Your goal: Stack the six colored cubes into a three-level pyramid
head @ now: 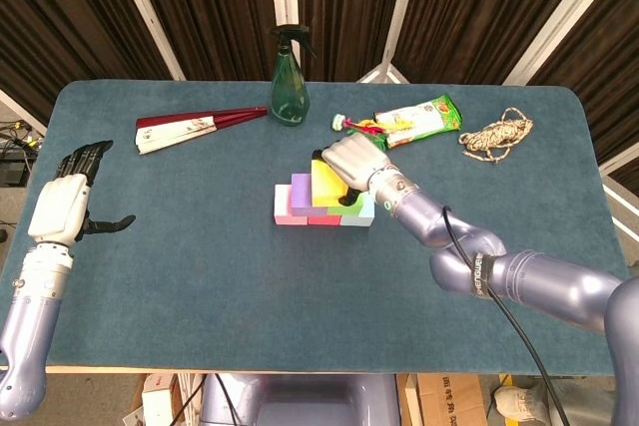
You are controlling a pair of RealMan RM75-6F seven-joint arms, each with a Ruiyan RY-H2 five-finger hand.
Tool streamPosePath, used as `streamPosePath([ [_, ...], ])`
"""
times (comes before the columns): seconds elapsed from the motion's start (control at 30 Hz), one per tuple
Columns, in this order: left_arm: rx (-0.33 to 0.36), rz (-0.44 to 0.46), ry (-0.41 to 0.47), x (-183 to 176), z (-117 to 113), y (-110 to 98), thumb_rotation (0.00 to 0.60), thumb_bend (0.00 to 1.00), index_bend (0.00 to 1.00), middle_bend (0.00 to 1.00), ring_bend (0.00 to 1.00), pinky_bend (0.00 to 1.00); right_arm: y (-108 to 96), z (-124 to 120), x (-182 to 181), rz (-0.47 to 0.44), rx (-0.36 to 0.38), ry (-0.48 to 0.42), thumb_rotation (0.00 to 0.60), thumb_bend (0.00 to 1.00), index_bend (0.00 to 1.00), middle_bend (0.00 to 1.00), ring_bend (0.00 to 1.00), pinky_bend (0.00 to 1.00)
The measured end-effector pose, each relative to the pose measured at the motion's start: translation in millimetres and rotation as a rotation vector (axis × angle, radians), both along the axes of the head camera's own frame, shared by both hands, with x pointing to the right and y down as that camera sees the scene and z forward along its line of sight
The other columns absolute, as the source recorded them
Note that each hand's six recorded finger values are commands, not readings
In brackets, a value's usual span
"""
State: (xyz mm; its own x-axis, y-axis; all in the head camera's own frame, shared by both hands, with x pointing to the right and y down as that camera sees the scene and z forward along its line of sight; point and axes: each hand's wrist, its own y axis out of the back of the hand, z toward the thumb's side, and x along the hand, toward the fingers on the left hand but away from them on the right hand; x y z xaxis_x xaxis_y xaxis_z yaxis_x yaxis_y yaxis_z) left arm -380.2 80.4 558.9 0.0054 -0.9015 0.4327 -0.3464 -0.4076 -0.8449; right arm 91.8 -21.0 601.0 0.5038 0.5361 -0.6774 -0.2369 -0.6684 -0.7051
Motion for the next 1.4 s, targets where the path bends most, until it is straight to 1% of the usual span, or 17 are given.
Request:
streamPosePath([
  [0.13,0.002,-0.001,0.000,0,0,0,0.600,0.17,0.00,0.04,0.01,0.00,0,0,-1,-0.001,0.006,0.005,0.600,0.27,0.20,0.32,0.28,0.39],
  [0.3,0.003,-0.003,0.000,-1,0,-1,0.600,0.17,0.00,0.04,0.01,0.00,0,0,-1,-0.007,0.013,0.018,0.600,0.27,0.09,0.28,0.24,0.38],
  [0.4,0.004,-0.004,0.001,-1,-1,-1,0.600,0.17,0.00,0.04,0.01,0.00,0,1,0,-0.011,0.015,0.029,0.600,0.27,0.00,0.21,0.17,0.37],
  [0.53,0.006,-0.005,0.002,-1,-1,-1,0.600,0.17,0.00,0.04,0.01,0.00,0,1,1,-0.009,0.010,0.047,0.600,0.27,0.00,0.12,0.12,0.37],
  [0.67,0.007,-0.008,0.003,-1,-2,-1,0.600,0.17,0.00,0.04,0.01,0.00,1,0,2,-0.004,0.005,0.060,0.600,0.27,0.00,0.06,0.10,0.37],
  [0.77,0.008,-0.007,0.004,-1,-2,-2,0.600,0.17,0.00,0.04,0.01,0.00,1,-3,2,-0.004,0.017,0.071,0.600,0.27,0.00,0.01,0.07,0.37],
  [1.0,0.015,-0.010,0.009,-1,-3,-2,0.600,0.17,0.00,0.04,0.01,0.00,-1,-16,2,0.019,0.055,0.069,0.600,0.27,0.00,0.00,0.03,0.37],
  [1.1,0.018,-0.011,0.013,-1,-5,-2,0.600,0.17,0.00,0.04,0.01,0.00,-1,-22,6,0.034,0.067,0.072,0.600,0.27,0.00,0.00,0.02,0.35],
  [1.27,0.018,-0.011,0.019,-1,-5,-1,0.600,0.17,0.00,0.04,0.01,0.00,-1,-33,26,0.077,0.099,0.085,0.600,0.27,0.00,0.00,0.00,0.32],
  [1.4,0.021,-0.012,0.022,-1,-7,-1,0.600,0.17,0.00,0.04,0.01,0.00,0,-41,57,0.149,0.114,0.096,0.600,0.27,0.00,0.00,0.00,0.28],
])
